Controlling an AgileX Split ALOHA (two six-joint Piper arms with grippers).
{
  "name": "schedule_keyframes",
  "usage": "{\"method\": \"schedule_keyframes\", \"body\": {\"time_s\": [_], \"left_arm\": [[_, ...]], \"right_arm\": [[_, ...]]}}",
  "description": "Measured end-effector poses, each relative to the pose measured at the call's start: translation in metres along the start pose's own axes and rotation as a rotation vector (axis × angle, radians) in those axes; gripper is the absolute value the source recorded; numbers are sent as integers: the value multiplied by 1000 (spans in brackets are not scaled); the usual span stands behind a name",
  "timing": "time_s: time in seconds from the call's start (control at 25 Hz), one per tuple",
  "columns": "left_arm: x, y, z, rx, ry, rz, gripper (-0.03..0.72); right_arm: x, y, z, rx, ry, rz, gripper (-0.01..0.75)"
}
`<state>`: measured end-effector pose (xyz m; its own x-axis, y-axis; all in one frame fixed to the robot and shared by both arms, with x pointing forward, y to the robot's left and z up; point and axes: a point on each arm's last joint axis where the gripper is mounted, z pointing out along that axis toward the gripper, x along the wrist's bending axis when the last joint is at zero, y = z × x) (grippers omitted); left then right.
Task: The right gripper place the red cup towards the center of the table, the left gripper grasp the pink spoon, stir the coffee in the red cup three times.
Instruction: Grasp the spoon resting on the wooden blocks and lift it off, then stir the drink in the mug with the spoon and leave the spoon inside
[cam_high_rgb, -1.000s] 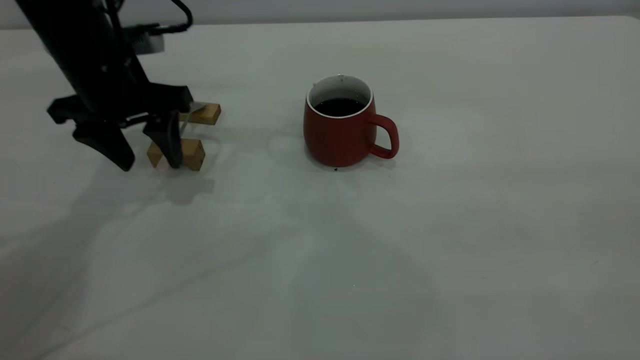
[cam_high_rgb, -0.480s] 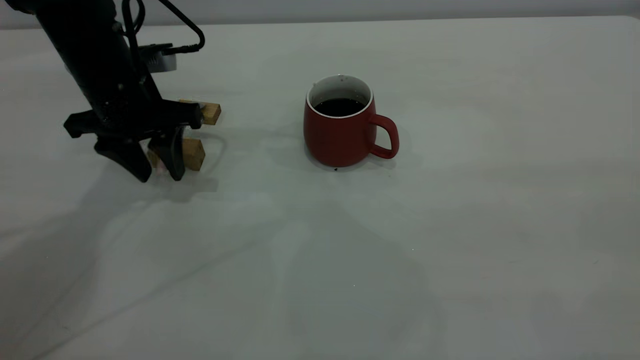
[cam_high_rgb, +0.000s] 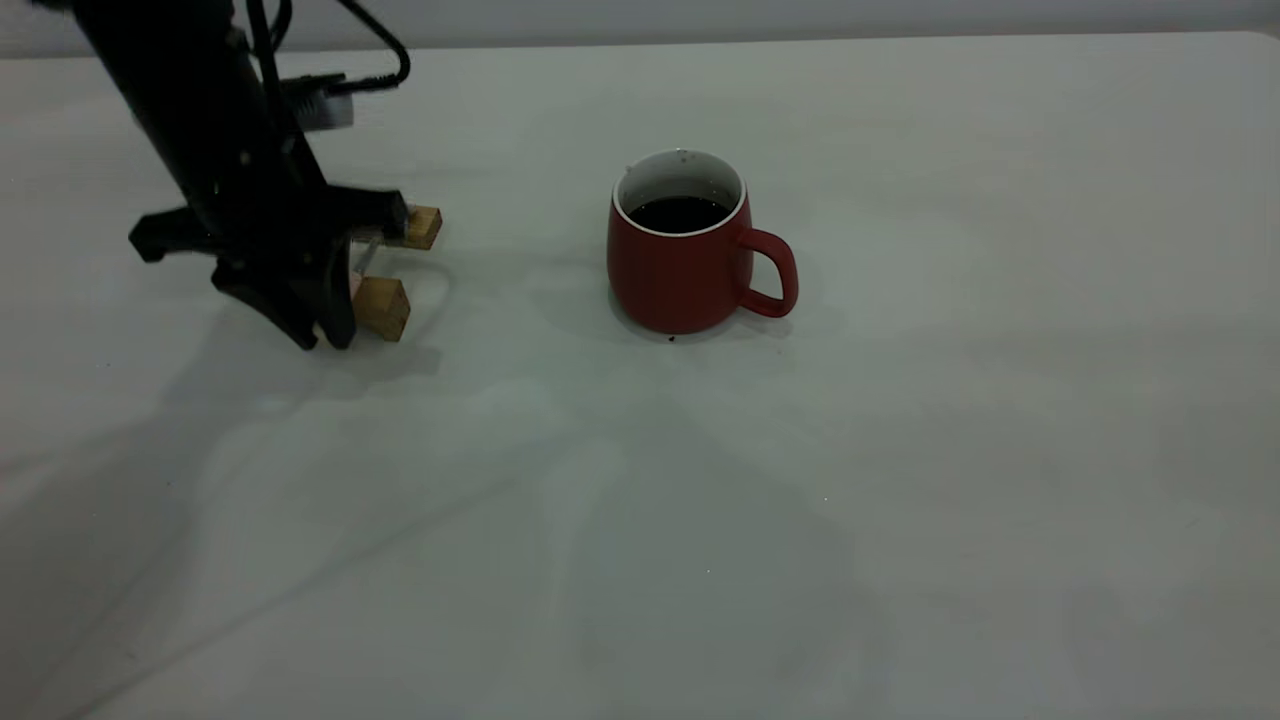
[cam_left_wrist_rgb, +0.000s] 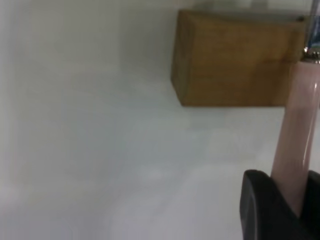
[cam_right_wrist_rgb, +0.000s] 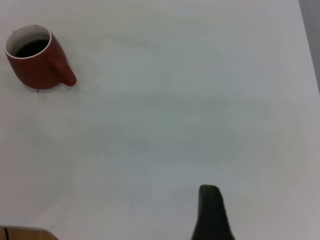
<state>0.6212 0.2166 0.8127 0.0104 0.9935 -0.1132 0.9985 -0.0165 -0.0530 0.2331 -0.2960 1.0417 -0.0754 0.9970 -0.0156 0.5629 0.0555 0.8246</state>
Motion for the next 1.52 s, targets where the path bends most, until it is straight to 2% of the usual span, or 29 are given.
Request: {"method": "schedule_keyframes", "body": {"time_s": [0.12,0.24,0.4,0.48,0.6,0.8,1.16,1.28,1.52], "left_arm": [[-11,8,-37,48,-41,-115,176],[-28,13,-81,125,-135,-379,176],[-54,14,-115,353,-298,-877,176],[-69,19,-129,462,-427,-1112,176],[-86,23,-143,655,-580,-1337,176],[-102,27,-142,806,-688,-1422,176],[-127,46,-91,830,-914,-1395,176],[-128,50,-69,833,-933,-1409,176],[-123,52,-29,837,-895,-1453,176]], "right_arm": [[0,0,0,0,0,0,585],[0,0,0,0,0,0,585],[0,0,0,0,0,0,585],[0,0,0,0,0,0,585],[0,0,0,0,0,0,585],[0,0,0,0,0,0,585],[0,0,0,0,0,1,585],[0,0,0,0,0,1,585],[0,0,0,0,0,2,585]]}}
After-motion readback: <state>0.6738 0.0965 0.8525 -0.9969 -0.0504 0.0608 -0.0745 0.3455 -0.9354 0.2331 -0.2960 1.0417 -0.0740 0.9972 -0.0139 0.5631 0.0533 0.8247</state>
